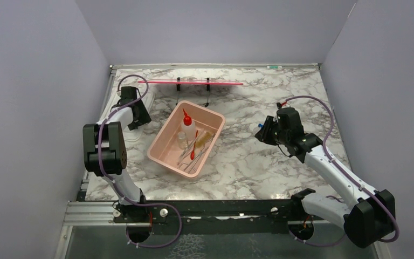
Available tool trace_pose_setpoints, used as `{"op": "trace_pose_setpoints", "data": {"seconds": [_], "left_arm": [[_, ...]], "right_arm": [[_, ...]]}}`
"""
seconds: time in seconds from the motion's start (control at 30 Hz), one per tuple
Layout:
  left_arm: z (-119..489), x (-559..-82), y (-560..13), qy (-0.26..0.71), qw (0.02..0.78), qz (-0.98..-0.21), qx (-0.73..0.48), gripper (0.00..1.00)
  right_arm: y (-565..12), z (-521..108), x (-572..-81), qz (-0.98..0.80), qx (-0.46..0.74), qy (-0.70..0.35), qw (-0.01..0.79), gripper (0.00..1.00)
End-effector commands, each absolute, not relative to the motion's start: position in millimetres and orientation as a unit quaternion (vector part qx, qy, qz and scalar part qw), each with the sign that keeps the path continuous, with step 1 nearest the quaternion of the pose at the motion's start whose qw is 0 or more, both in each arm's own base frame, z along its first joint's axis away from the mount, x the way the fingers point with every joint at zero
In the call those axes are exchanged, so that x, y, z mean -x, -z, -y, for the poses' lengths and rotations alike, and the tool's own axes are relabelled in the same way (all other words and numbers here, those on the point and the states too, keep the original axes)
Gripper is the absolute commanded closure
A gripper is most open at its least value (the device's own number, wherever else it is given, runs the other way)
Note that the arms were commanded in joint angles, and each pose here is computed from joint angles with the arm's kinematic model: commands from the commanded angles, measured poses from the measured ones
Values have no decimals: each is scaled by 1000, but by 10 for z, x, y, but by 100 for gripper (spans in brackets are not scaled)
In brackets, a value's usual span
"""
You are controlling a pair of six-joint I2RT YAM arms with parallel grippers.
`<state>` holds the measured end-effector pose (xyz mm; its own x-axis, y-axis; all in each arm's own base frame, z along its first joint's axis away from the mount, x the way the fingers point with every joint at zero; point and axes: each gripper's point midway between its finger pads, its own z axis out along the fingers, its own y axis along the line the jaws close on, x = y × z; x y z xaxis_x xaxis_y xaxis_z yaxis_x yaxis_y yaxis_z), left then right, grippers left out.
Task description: Organize the chemistry lab equipment
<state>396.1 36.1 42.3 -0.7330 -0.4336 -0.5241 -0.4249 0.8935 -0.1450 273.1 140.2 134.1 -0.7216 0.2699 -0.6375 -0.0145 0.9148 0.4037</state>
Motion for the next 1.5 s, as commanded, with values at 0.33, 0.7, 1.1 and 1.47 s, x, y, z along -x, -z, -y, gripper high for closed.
{"op": "trace_pose_setpoints", "data": {"seconds": [0.33, 0.7, 1.1, 1.47], "left_arm": [[-146, -3665, -216, 39, 239, -927, 286, 74], [-82, -3434, -186, -7, 232, -927, 295, 58], [-241, -3461, -406, -44, 264, -915, 302, 91], [-435, -3372, -1288, -51, 359, -888, 284, 91]], "right_arm": [[-1504, -1442, -2816, -893, -70, -209, 392, 70], [-1531, -1437, -2807, -891, -71, -211, 395, 70], [-1604, -1500, -2817, -888, -51, -225, 398, 70], [-1695, -1638, -2796, -883, -32, -259, 390, 70]]}}
